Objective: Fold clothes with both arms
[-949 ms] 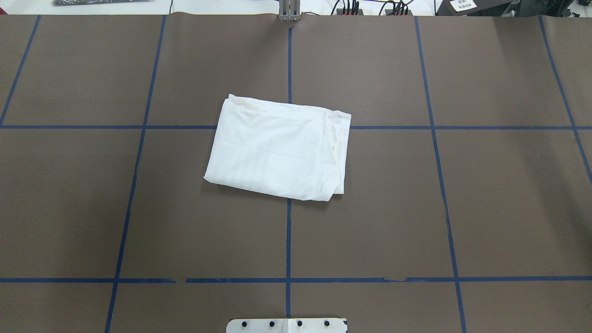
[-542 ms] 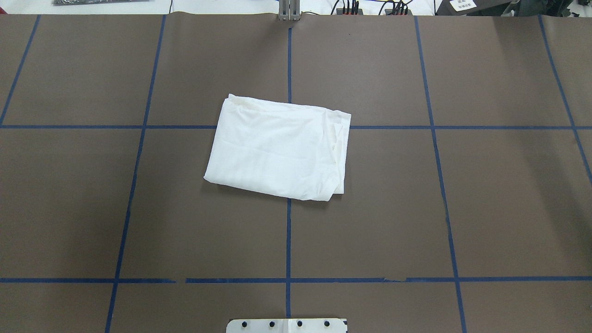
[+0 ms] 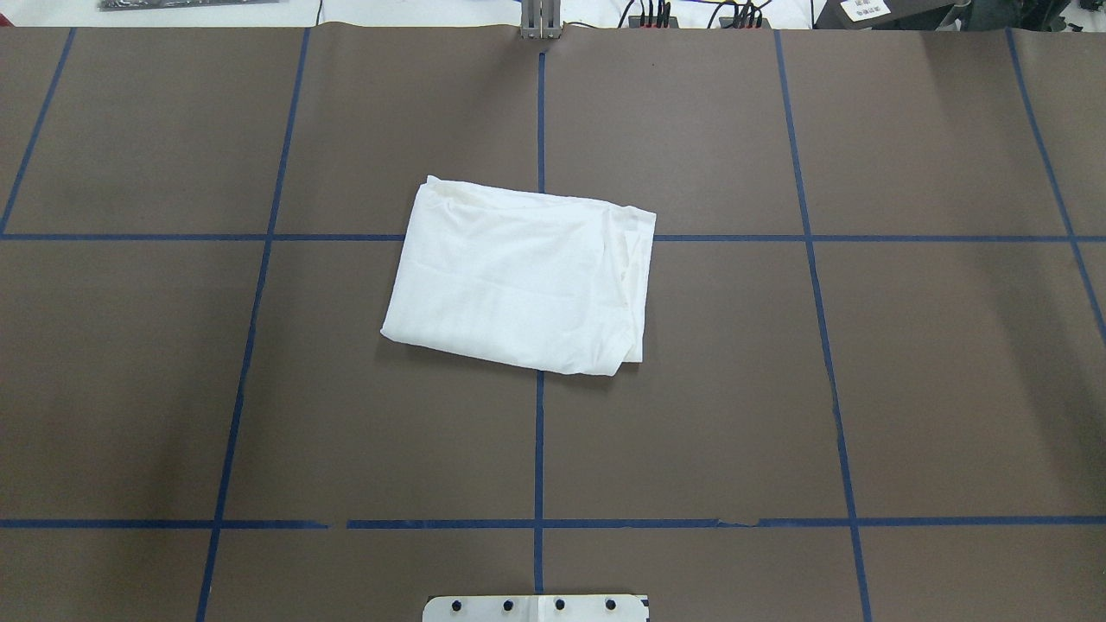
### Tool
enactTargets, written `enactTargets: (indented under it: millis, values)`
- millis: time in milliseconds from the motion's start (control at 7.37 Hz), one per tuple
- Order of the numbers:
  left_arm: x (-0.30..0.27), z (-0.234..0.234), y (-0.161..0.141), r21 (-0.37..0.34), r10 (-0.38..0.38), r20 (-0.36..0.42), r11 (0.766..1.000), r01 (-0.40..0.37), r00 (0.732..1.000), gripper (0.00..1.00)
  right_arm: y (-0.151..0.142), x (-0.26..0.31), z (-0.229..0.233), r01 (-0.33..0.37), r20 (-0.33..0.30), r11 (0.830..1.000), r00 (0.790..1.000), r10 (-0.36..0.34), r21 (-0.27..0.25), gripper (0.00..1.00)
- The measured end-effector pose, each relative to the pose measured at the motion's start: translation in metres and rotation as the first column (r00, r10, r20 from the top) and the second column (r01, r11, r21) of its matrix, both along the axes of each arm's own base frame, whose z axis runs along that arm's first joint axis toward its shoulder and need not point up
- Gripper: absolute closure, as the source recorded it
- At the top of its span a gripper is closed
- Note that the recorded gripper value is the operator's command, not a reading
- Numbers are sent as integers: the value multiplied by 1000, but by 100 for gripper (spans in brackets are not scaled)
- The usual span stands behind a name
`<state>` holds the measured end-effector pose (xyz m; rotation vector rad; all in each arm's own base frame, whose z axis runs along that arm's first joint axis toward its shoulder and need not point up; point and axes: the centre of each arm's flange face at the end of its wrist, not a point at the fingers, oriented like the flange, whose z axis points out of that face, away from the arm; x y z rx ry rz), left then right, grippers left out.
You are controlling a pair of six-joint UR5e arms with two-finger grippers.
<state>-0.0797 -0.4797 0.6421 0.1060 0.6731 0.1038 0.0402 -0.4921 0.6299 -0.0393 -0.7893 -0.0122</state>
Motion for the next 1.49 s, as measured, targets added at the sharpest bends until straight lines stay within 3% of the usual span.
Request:
enactTargets:
  millis: [407, 1492]
  values:
    - [3, 7, 7, -2, 1, -42, 1000, -1, 999, 1, -1, 4, -9, -9, 3, 1000, 1000, 9, 18, 0]
    - [34, 6, 0, -7, 58, -42, 998, -58, 997, 1, 3, 5, -4, -10, 7, 1000, 1000, 9, 9, 0]
